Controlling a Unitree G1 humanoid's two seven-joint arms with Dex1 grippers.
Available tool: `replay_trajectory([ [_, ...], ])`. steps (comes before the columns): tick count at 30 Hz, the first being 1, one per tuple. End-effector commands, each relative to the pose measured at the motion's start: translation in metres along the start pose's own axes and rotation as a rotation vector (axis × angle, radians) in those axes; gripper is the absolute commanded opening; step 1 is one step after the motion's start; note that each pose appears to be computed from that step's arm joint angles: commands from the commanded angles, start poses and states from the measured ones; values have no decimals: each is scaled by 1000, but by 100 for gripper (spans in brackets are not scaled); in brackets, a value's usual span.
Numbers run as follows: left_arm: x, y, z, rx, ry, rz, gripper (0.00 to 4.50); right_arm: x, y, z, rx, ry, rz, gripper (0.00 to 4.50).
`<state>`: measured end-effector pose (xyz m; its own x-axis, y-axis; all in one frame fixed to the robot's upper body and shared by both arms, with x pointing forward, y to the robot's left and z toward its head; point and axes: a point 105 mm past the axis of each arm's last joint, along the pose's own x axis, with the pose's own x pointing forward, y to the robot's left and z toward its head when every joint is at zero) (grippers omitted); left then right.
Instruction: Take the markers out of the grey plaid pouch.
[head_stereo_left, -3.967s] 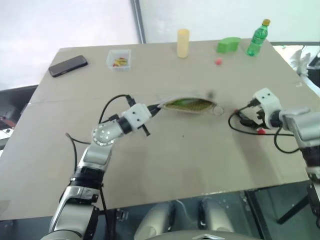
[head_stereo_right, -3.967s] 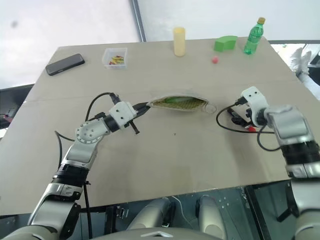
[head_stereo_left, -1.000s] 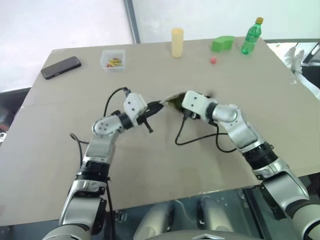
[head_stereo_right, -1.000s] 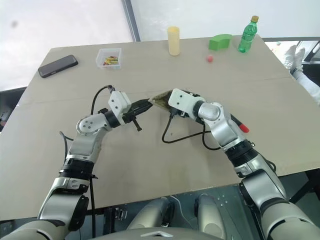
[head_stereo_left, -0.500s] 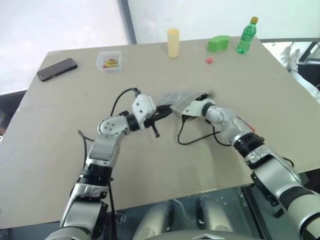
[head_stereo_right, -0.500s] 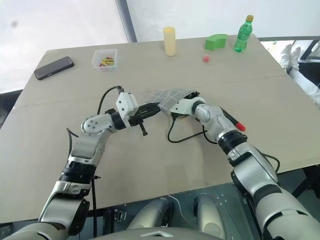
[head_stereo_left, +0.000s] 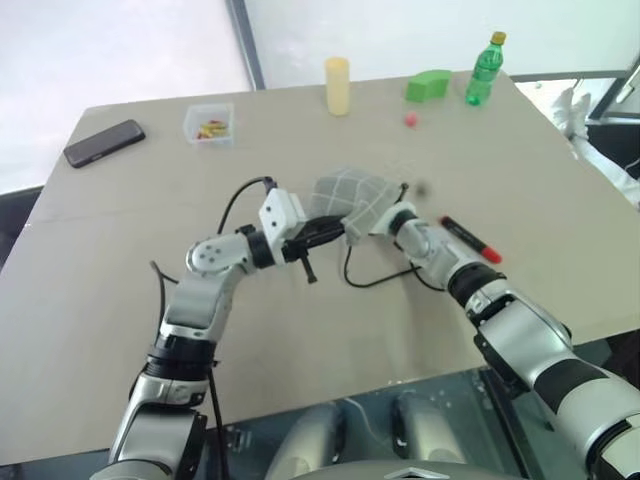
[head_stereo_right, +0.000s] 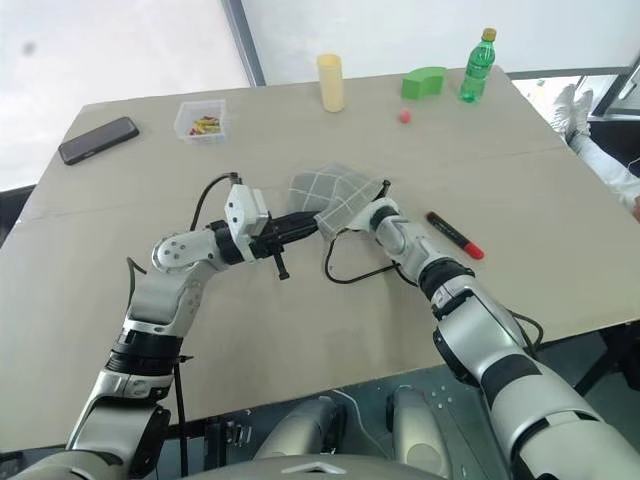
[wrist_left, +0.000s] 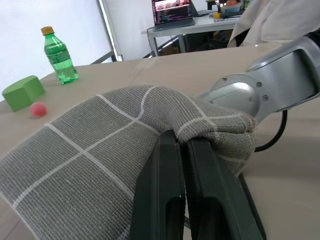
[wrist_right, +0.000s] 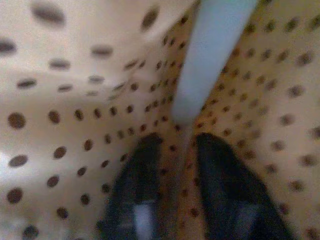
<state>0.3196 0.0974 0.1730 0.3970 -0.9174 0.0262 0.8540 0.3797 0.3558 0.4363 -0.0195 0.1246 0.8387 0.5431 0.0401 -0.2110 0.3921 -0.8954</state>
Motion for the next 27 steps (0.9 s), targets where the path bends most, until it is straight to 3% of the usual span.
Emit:
replay_trajectory([
  [1,-2,7,9,16,-35,29,0,2,-29,15,42,-82,-92,2],
  [6,-14,34,-4,-13,-1,153,0,-18,-47,19,92,-168,-88,2],
  [10,-24,56,-15,-43,9,243,0,-56,-65,29,160,-227,-44,2],
  [16,-23,64,-19,-85,-23,262,0,-84,-73,31,199,-175,4,2],
  [22,-19,63,-19,-114,-44,226,0,-79,-53,27,234,-83,125,2],
  [25,-16,60,-19,-104,-45,198,0,-66,-43,25,256,-54,181,86],
  [27,-14,58,-17,-98,-49,180,0,-58,-35,21,236,-31,215,164],
])
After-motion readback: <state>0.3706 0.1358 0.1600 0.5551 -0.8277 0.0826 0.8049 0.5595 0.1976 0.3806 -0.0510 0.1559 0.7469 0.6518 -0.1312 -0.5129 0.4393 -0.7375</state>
